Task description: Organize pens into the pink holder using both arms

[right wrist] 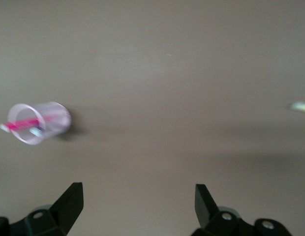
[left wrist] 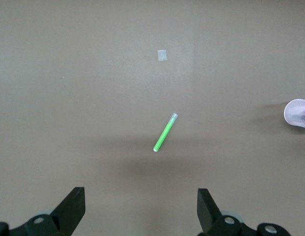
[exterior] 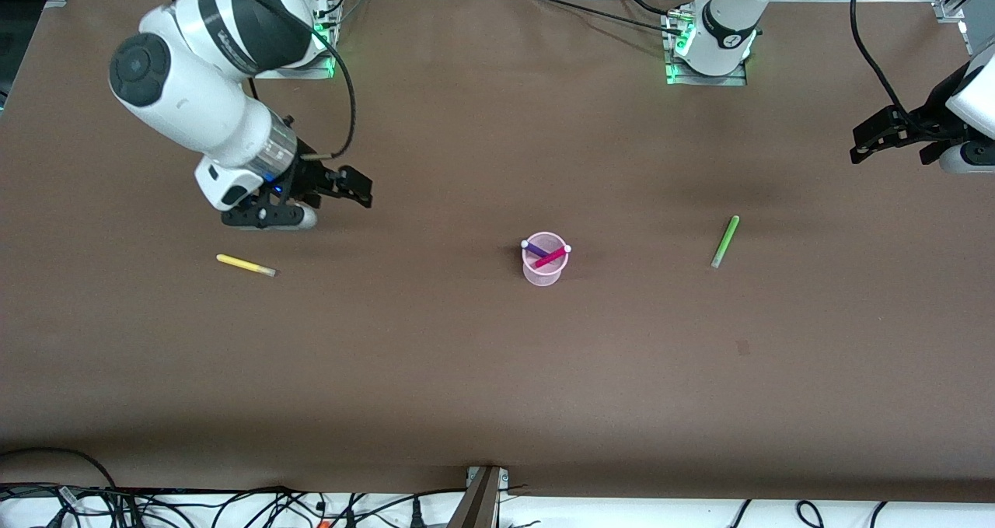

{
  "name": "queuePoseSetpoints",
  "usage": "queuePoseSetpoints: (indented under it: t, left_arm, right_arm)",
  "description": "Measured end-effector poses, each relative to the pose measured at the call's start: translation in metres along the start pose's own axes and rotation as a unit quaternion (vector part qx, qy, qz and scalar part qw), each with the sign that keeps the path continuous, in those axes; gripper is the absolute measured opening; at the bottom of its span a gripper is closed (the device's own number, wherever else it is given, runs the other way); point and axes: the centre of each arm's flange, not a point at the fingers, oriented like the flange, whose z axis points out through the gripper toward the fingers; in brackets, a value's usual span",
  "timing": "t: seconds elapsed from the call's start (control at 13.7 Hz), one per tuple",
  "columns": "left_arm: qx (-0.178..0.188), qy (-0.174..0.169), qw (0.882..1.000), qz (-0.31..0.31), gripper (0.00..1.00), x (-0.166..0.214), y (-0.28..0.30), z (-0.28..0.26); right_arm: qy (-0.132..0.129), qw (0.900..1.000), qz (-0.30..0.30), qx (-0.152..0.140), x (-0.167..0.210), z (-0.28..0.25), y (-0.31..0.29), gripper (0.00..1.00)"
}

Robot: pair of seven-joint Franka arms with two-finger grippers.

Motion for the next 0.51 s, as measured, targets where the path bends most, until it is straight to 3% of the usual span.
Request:
queuePoseSetpoints:
  t: [0.29,0.51]
  left_arm:
    - [0.000,0.000,1.000,0.000,1.00,0.000,0.000,0.000]
    - [0.000,0.000,1.000,0.001,1.00,0.000,0.001,0.000]
  right_arm:
    - [-0.002,0.995,-0.083,-0.055,0.001,-0.031,0.066,1.00]
    - [-0.008,0.990,-0.121,-0.071,0.005,-0.040,0.095,1.00]
